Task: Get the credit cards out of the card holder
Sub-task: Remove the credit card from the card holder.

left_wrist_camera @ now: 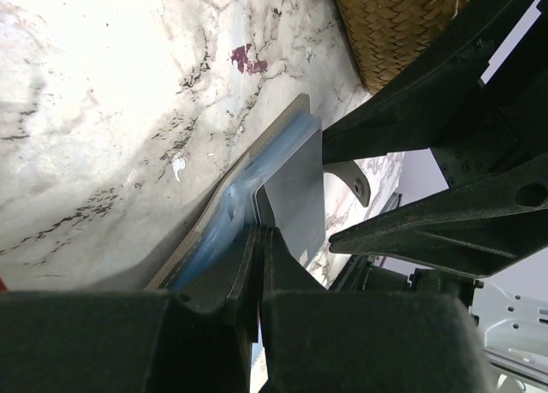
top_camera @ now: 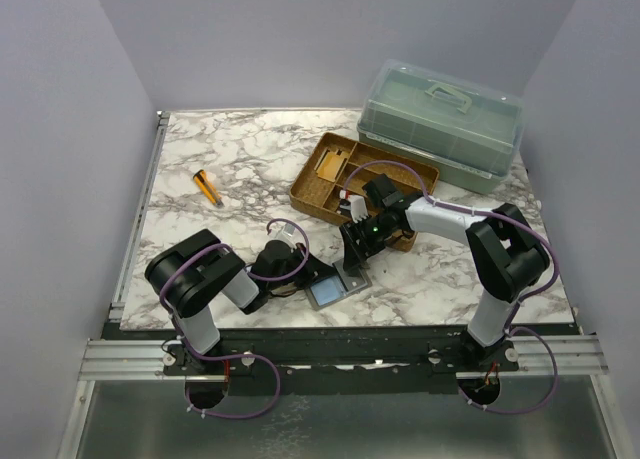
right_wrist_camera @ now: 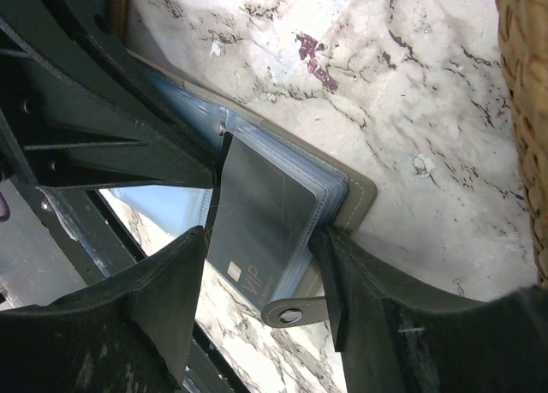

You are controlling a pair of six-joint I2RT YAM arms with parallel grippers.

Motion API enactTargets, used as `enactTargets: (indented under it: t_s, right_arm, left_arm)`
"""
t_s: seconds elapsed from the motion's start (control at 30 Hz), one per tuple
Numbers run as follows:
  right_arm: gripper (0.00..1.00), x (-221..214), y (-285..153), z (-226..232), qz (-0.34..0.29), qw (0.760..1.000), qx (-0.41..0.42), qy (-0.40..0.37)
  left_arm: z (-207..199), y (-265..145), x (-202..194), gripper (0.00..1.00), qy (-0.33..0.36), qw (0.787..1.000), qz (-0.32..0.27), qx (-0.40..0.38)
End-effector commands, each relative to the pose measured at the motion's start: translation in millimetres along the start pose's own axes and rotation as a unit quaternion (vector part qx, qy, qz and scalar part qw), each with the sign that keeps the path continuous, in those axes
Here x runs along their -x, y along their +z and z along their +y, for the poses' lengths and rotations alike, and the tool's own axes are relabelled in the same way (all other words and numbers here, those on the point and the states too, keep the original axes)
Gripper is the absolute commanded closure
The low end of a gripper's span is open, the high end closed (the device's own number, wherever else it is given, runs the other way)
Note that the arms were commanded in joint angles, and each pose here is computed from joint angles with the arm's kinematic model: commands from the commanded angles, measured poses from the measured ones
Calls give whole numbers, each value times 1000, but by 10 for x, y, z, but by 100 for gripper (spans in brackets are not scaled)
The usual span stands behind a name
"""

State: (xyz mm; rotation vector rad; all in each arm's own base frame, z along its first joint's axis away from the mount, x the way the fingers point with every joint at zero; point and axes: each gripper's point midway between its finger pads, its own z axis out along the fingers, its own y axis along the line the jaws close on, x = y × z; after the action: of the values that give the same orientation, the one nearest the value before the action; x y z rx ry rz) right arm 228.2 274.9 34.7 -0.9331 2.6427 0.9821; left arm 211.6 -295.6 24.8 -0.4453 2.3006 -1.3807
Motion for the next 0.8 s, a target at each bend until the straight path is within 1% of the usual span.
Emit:
enactTargets:
  t_s: [0.0, 0.13, 0.43, 0.77]
  right_arm:
    - [39, -49, -6, 96, 3, 1000, 21, -11]
    - [42, -19, -69, 247, -8, 998, 54, -17]
    - [45, 22, -108, 331, -13, 997, 72, -15]
    - [50, 54, -126, 341, -14, 996, 88, 5]
  left_arm:
    - [282, -15, -89, 96, 4, 999, 10, 43]
    - [295, -4, -97, 97, 3, 999, 12, 43]
    - [292, -6, -103, 98, 0, 999, 12, 38]
    - [146, -11, -97, 95, 9, 1000, 16, 13]
